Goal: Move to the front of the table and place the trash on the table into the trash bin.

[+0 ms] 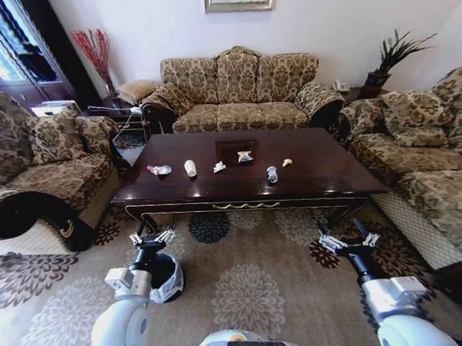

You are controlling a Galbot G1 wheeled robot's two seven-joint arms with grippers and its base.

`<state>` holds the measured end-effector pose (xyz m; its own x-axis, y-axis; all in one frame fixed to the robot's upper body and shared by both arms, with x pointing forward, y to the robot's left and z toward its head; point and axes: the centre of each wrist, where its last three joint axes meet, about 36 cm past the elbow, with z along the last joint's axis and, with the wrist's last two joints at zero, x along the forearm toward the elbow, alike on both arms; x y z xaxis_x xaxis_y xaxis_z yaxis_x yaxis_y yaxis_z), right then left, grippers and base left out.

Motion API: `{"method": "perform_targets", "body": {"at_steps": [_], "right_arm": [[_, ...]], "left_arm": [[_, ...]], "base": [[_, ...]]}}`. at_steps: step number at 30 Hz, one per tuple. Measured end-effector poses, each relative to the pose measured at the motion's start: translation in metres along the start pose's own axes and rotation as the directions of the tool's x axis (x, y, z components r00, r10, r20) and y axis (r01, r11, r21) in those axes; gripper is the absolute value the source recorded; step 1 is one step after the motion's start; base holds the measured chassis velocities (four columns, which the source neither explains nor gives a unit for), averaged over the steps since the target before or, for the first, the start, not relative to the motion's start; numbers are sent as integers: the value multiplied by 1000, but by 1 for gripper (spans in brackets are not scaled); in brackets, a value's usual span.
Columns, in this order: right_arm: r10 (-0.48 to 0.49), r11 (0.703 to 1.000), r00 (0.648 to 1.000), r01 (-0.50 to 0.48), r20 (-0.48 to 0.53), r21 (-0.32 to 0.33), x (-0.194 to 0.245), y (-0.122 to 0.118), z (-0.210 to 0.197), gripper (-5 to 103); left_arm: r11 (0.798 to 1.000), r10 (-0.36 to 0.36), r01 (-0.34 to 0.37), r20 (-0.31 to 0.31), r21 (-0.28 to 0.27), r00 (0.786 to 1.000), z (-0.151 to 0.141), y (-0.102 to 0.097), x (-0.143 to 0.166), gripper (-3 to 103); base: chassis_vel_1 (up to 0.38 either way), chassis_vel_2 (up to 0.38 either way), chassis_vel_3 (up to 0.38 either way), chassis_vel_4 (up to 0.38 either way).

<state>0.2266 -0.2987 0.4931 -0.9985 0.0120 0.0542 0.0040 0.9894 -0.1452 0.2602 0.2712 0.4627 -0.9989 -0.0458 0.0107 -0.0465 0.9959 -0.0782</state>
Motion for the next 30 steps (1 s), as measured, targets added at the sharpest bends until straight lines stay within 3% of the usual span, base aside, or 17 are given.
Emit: {"method": "perform_targets", "body": {"at_steps": [20,27,29,30], "right_arm": [[13,1000,1000,-13,12,-11,-6,-4,8,100],[24,1000,1000,-24,3,-15,-6,-5,12,100],[28,999,1000,-28,-1,-18,-5,-5,15,100],[28,999,1000,-28,-1,-18,-5,-5,15,100]], "left_arm": [[1000,-11,11,-28,-1,1000,11,3,-3,100],[1000,-31,31,-85,0,996,39,10,-8,100],[999,-51,48,-145,-23,988,74,16,-14,100],[999,-51,48,-145,-23,988,74,16,-14,100]], "base": [[268,274,-273,-259],[19,17,-2,-14],[-85,-77,35,35],[-69,-62,35,32]]}}
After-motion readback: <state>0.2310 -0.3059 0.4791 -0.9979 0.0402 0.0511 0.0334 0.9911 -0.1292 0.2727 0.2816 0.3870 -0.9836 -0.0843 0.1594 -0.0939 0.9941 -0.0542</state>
